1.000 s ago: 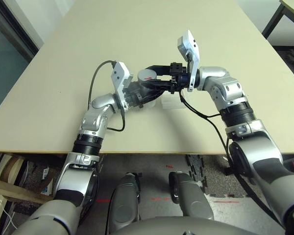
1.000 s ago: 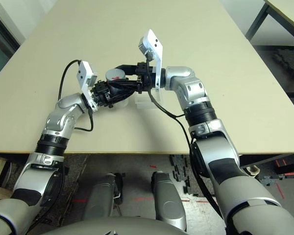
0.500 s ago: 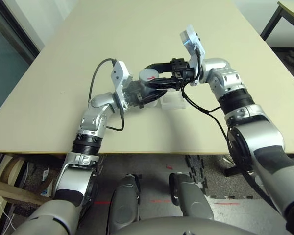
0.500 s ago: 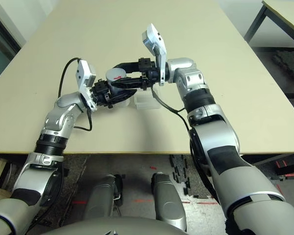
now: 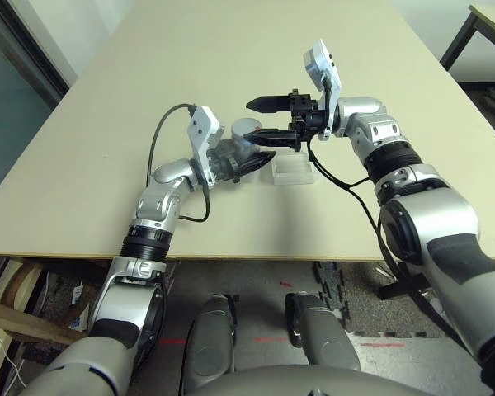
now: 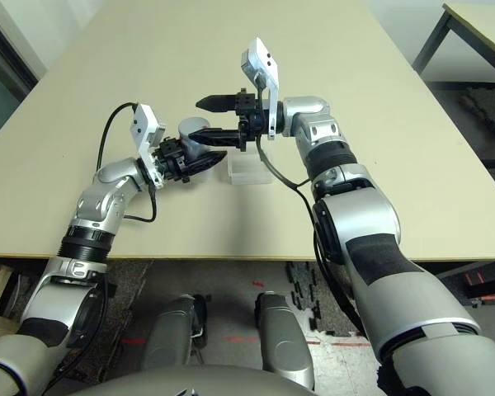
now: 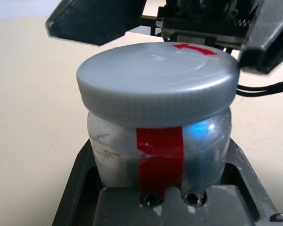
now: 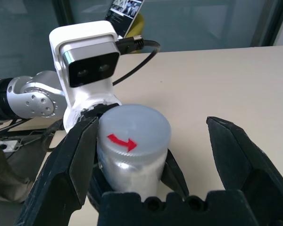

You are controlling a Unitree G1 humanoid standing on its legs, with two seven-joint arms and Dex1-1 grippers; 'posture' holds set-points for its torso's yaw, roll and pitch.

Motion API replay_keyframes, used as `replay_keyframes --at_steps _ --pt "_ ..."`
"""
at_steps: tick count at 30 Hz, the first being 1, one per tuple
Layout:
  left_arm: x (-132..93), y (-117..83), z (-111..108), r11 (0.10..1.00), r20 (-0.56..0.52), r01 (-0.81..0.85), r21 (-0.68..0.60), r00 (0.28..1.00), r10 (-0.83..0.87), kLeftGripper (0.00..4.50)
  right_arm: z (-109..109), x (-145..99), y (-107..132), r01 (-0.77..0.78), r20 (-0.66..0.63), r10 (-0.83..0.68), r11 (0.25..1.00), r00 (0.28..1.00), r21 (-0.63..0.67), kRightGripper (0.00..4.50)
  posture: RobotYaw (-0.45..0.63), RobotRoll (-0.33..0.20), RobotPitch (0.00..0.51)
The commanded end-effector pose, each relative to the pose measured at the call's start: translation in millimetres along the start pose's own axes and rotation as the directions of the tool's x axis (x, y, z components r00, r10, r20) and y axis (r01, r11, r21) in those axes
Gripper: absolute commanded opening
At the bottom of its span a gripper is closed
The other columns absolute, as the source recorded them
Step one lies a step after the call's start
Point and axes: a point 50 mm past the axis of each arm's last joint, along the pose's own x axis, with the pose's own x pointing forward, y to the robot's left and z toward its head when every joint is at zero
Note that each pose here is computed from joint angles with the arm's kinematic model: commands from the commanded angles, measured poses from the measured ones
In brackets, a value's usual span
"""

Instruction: Pour the medicine from the bottle into the box.

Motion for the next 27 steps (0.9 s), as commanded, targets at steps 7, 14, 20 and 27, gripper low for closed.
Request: replay_keyframes --at_steps 7,14,20,27 --pt "0 2 7 0.999 0.014 0.021 0.039 1.0 -0.021 2.59 1 -26 -13 0.179 -0.064 -0.18 0.984 0.982 -0.019 4.5 -0.09 0.0 0.11" --pt "-2 5 7 0.999 0.014 0.005 0.041 1.0 -0.005 2.59 5 -36 -17 0.226 -0.08 -0.228 0.973 0.97 -0.039 4.5 -0.09 0.0 0.117" --pt "-1 6 8 0.999 0.016 0.0 0.042 1.0 -0.001 2.59 7 -36 -14 0.165 -0.073 -0.167 0.986 0.983 -0.033 4.5 -0.1 0.0 0.119" --pt "3 8 10 0.999 0.02 0.002 0.048 1.0 -0.003 2.59 10 -24 -2 -0.032 -0.064 0.031 0.999 0.997 -0.015 4.5 -0.1 0.0 0.118"
